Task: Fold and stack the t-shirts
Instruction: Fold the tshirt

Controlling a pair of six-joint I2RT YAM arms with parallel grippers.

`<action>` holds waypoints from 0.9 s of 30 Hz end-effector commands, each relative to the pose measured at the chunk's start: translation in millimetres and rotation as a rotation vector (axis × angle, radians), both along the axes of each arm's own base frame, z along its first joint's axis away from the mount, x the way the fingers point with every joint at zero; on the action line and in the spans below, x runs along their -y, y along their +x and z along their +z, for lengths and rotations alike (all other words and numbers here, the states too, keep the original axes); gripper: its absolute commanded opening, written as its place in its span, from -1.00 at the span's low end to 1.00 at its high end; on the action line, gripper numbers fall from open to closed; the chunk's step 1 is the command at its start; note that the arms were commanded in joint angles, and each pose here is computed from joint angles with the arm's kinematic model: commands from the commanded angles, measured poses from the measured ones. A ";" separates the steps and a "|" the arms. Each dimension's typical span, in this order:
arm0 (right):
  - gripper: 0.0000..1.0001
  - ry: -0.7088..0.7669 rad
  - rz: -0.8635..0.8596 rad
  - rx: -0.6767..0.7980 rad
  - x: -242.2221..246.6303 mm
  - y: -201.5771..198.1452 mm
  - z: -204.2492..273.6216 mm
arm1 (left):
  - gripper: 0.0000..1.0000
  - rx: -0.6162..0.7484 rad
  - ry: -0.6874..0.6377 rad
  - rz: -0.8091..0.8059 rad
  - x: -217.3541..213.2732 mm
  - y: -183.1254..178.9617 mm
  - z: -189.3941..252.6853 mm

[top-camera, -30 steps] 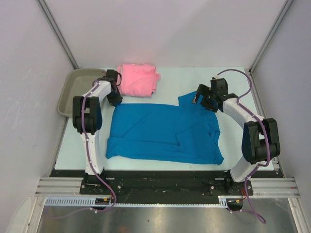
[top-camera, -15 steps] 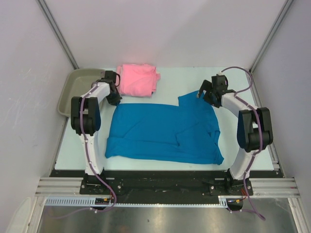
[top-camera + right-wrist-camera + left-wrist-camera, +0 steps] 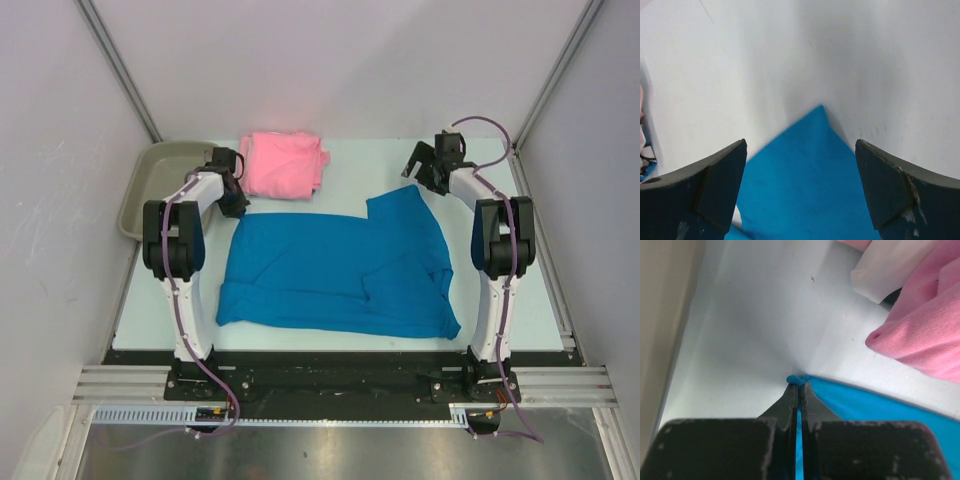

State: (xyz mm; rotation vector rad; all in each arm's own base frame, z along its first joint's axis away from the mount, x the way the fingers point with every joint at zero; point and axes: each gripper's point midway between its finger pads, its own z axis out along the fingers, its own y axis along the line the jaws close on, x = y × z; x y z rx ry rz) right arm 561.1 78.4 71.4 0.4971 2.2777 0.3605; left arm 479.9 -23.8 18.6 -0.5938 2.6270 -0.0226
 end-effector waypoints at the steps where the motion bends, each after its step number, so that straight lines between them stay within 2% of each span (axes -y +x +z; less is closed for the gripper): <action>1: 0.81 -0.007 0.068 0.018 -14.2 22.3 11.6 | -0.99 -0.070 -0.016 -0.016 -0.2 -22.1 -9.6; 11: 0.70 -0.024 0.054 -0.051 -10.3 21.9 -20.8 | -0.99 -0.065 -0.040 -0.028 3.8 -22.5 -12.5; 14: 0.54 -0.016 0.063 -0.062 -12.4 21.1 -26.9 | -0.99 -0.065 -0.040 -0.030 3.8 -23.2 -13.4; 17: 0.48 -0.015 0.066 -0.063 -13.5 20.7 -28.1 | -0.99 -0.064 -0.044 -0.031 4.5 -24.4 -14.1; 27: -0.06 -0.018 0.069 -0.088 -15.7 18.5 -40.3 | -0.99 -0.046 -0.062 -0.041 8.0 -24.7 -11.3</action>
